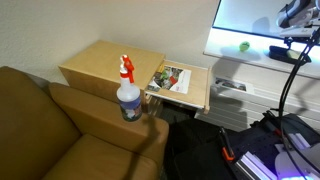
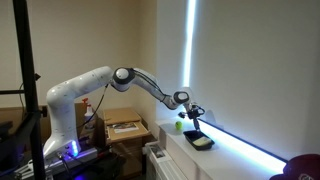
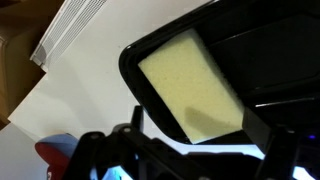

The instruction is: Remove the object in the tray and put it on the side table.

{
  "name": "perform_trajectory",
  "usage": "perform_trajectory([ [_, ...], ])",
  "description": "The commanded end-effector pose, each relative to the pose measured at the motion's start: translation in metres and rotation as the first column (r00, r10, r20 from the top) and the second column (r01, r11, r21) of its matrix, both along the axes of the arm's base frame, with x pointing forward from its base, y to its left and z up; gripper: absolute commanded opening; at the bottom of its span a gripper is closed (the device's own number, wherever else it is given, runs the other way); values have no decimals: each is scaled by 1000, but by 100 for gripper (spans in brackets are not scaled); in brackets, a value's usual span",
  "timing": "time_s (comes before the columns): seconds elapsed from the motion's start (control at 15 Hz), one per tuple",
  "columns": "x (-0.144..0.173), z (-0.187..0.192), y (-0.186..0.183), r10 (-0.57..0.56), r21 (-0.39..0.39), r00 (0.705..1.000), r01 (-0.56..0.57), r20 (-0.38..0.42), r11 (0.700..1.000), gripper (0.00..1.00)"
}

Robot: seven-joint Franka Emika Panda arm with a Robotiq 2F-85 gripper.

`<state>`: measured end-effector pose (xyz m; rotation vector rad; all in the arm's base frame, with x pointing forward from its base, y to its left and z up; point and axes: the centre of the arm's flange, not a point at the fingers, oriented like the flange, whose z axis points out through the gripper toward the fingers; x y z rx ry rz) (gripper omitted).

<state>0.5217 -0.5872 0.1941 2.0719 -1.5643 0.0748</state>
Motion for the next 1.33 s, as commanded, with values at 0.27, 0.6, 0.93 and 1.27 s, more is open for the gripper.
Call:
perform_trajectory([
  [0.27, -3, -19, -12, 136, 42, 990, -135, -22, 990, 100],
  [0.6, -3, -51, -13, 99, 48, 993, -96, -59, 994, 75],
  [0.93, 6, -51, -8, 105, 38, 993, -103, -52, 994, 46],
  [1.27, 11, -44, -6, 80, 19, 995, -79, -61, 997, 12],
])
